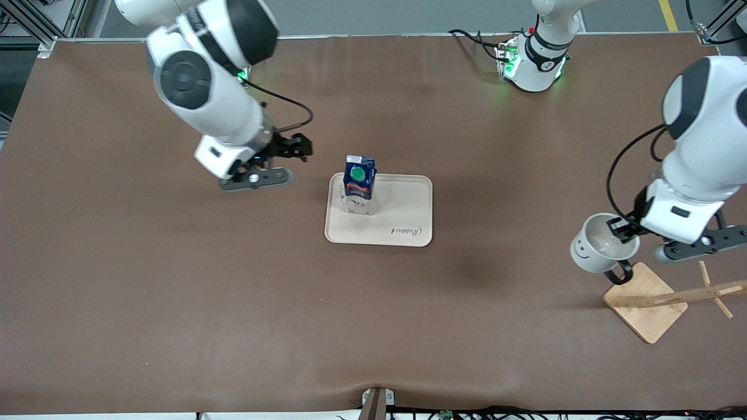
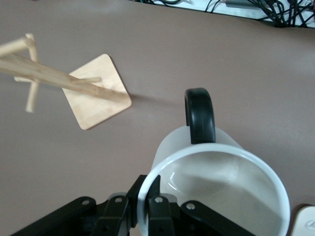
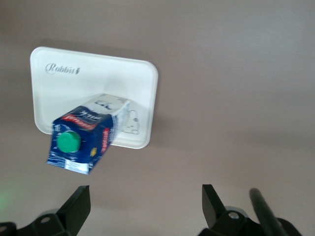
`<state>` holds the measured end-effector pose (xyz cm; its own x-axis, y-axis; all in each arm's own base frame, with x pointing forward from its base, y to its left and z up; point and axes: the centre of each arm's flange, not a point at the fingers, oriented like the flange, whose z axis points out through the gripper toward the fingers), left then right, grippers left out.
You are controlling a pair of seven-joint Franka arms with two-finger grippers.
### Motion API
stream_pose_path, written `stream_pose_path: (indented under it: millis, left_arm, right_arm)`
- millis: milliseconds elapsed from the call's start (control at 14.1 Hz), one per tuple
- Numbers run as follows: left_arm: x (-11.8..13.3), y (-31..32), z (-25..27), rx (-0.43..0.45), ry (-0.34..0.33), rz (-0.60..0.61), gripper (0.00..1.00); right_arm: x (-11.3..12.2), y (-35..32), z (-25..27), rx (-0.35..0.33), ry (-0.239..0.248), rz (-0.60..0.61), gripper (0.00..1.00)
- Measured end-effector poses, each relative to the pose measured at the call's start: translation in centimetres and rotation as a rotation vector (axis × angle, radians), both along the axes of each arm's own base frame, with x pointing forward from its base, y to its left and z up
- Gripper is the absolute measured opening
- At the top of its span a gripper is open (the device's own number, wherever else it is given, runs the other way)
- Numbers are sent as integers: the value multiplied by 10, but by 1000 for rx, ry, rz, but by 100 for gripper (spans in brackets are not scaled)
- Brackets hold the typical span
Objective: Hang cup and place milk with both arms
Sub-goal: 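Carry the mug to the wooden stand while the right gripper reaches the milk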
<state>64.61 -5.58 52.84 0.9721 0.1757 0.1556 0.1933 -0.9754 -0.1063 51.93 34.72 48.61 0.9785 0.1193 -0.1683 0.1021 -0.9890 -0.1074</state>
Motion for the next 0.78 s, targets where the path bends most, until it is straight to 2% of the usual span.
stream_pose_path:
  millis: [354, 779]
  left_arm:
    - [3, 81, 10, -52, 11, -27, 7]
    - [12, 114, -2, -73, -13, -2, 7]
  right_arm:
    - [-15, 71, -67, -17, -10, 49, 100]
    - [-20, 112, -95, -44, -3, 7, 100]
